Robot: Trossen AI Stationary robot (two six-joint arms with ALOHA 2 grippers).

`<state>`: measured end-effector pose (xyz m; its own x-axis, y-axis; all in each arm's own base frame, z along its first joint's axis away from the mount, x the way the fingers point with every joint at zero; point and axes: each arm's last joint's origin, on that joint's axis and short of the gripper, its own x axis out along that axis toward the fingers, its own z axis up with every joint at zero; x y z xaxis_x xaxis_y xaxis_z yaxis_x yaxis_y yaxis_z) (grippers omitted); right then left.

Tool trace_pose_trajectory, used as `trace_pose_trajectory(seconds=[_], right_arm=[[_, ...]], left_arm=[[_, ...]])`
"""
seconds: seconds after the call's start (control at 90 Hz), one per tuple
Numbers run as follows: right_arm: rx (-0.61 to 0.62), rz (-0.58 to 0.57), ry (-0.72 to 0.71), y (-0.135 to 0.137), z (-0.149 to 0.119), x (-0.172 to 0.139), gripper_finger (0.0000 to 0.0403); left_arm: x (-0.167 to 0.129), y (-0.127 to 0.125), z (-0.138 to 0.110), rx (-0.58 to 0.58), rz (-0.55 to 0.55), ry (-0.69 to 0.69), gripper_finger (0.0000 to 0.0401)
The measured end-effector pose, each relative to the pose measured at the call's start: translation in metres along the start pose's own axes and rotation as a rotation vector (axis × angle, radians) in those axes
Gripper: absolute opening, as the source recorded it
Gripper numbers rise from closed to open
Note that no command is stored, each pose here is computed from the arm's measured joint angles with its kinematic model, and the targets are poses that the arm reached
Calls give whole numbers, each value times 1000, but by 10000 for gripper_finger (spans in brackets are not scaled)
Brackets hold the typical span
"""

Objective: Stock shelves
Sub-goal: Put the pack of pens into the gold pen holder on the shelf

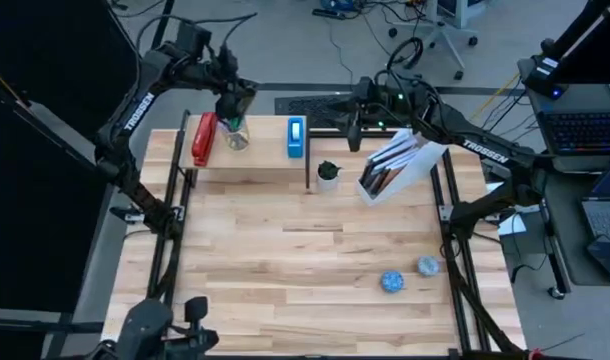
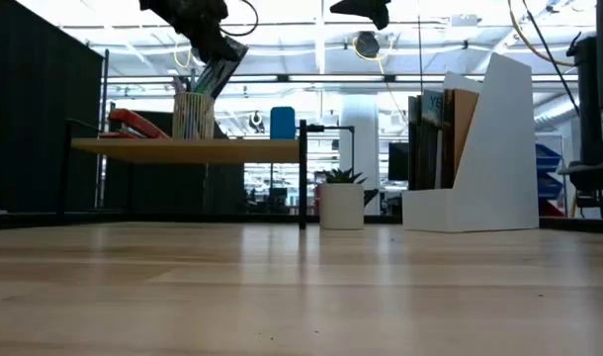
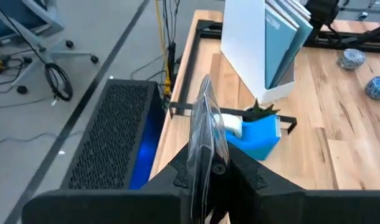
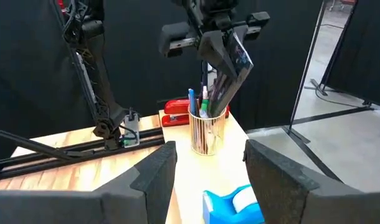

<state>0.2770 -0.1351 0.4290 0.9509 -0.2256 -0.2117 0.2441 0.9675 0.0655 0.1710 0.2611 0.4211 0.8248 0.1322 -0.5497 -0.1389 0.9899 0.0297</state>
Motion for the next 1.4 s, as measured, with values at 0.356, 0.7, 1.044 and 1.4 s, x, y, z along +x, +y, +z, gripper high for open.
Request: trace_pose_trajectory(seconds=[0.356, 0.7, 1.044, 1.4], right_arm=[[0, 0, 0, 0, 0, 0, 176], [0, 0, 0, 0, 0, 0, 176], [0, -1, 0, 0, 0, 0, 176], [0, 0, 0, 0, 0, 0, 176]], left_arm=[[6, 1, -7, -18, -8, 27, 29], [9, -1, -15, -60, -19, 78, 50], [9, -1, -15, -61, 11, 110, 54], [9, 0, -17, -64, 52, 147, 54]])
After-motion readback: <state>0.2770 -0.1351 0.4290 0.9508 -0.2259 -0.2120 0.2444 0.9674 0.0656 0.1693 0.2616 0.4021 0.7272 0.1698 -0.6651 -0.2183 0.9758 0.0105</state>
